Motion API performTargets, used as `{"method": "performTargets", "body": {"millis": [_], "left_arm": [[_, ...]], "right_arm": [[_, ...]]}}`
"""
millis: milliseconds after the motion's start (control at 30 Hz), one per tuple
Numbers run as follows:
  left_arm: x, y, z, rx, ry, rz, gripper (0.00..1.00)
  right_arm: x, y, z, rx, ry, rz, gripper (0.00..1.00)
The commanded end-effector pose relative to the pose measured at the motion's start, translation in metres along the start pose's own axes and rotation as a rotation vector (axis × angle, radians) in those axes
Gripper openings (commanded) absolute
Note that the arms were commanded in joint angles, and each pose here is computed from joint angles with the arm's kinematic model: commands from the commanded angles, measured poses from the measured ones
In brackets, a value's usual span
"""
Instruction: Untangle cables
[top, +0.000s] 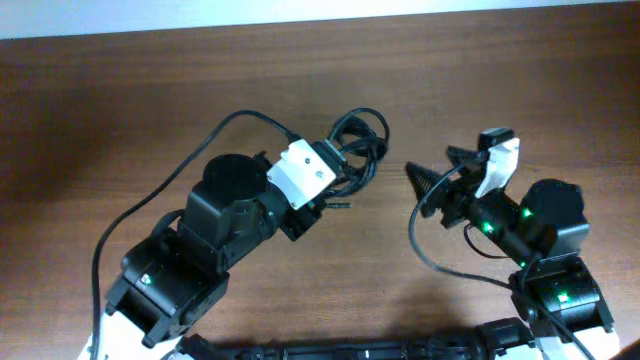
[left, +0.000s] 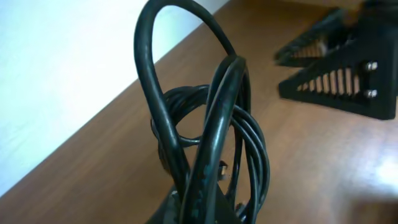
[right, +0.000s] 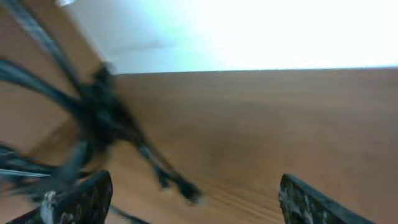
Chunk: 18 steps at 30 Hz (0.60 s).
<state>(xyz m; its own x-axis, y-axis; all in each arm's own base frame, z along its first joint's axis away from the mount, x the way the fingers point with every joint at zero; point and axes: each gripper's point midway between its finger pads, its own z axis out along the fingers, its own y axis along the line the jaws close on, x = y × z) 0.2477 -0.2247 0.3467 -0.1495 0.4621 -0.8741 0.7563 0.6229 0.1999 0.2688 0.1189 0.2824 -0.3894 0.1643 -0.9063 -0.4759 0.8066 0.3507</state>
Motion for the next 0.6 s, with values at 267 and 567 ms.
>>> {"method": "performTargets", "body": {"millis": [267, 567], "left_arm": [[-0.015, -0.066, 0.016, 0.417, -0.059, -0.035, 0.0], [0.006, -0.053, 0.021, 0.33, 0.035, -0.049, 0.0]], "right_arm": [[-0.011, 0.052, -0.009, -0.294, -0.04, -0.132, 0.46], [0.006, -0.014, -0.001, 0.074, 0.018, -0.036, 0.04]]}}
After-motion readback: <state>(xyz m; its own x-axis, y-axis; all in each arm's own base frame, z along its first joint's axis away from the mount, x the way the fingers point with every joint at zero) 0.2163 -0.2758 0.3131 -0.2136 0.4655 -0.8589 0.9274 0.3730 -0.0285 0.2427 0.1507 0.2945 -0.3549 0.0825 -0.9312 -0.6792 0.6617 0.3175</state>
